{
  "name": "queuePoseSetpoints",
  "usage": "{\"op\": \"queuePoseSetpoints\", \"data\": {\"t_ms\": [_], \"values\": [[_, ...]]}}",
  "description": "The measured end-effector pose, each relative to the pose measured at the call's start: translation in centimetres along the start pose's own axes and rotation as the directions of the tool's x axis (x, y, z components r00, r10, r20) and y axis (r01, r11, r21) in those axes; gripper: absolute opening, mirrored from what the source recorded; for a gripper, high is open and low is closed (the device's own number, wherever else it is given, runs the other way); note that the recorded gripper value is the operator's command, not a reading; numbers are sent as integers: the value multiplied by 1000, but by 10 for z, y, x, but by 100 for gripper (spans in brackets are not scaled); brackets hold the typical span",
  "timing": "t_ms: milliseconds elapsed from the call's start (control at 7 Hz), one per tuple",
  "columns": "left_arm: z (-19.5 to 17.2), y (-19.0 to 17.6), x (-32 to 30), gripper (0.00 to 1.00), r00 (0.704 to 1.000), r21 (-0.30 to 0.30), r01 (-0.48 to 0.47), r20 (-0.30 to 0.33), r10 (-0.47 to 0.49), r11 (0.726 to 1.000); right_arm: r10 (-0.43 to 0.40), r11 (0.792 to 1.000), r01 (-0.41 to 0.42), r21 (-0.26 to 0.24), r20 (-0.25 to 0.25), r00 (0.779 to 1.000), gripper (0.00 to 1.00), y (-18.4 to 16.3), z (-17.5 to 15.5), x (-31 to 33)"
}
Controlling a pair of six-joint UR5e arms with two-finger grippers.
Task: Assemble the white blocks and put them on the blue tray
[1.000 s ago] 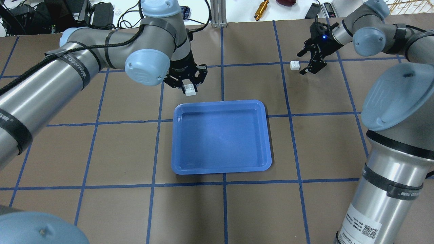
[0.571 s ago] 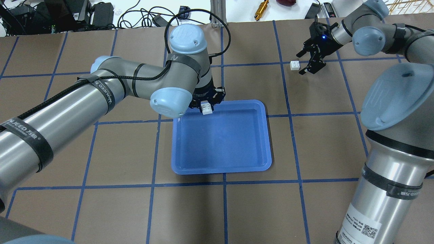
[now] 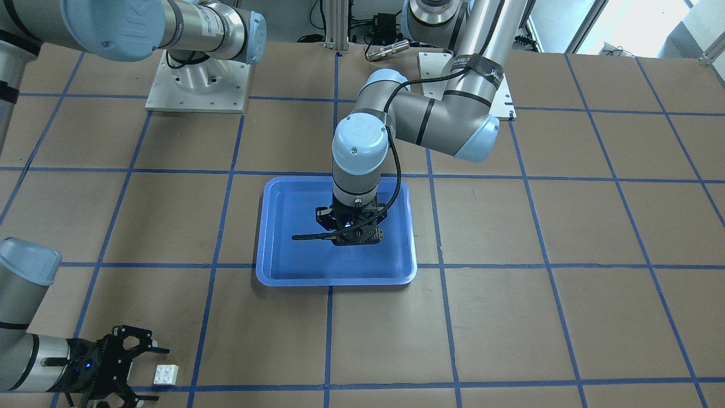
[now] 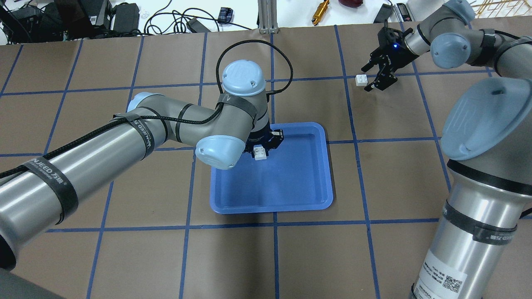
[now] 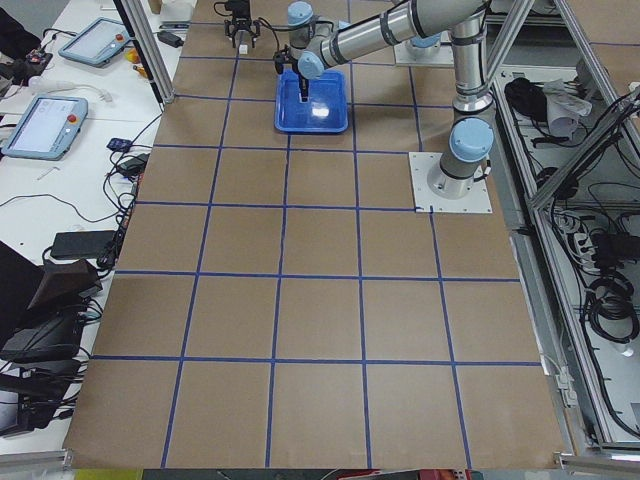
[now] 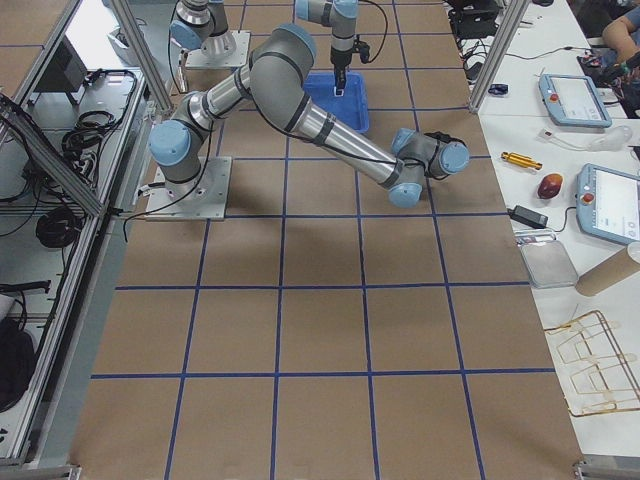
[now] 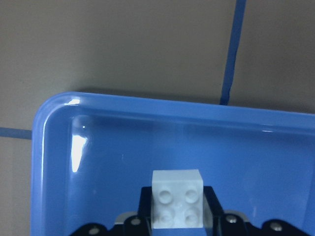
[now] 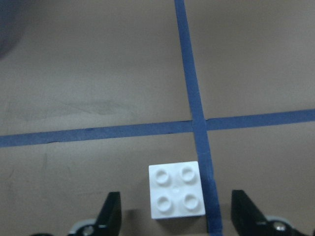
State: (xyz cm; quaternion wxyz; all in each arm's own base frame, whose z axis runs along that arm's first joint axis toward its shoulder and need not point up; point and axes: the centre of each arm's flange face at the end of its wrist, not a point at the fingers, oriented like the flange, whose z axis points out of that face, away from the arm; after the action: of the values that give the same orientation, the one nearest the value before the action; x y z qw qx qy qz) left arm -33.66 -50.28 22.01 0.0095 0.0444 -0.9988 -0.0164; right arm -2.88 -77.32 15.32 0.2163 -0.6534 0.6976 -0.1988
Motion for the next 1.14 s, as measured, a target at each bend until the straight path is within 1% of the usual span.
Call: {"op": "queuePoseSetpoints", "data": {"t_ms": [143,429,714,857,1000,1143], "values": [[5,2,0,24,1000,-1,-2,1,2,1000,-2,1000,2,0,-1,1000,29,0,0,0],[14,6,-2,24,1000,4,-3,-2,3,1000,-3,1000,3,-3,-3,1000,7,-1,-2,0],[24,10,-4,25,1000,5,0,-3,0,1000,-17,1000,17,-14,-10,1000,6,-14,-13,-2],[27,11,-4,44,1000,4,0,-3,0,1000,-18,1000,18,-18,-12,1000,4,-33,-24,-6],[29,12,-5,99,1000,2,-2,-2,2,1000,2,1000,-2,-20,-6,1000,3,-56,-36,-13],[30,12,-5,100,1000,2,-5,-2,5,1000,24,1000,-24,-17,0,1000,3,-75,-49,-23]]}}
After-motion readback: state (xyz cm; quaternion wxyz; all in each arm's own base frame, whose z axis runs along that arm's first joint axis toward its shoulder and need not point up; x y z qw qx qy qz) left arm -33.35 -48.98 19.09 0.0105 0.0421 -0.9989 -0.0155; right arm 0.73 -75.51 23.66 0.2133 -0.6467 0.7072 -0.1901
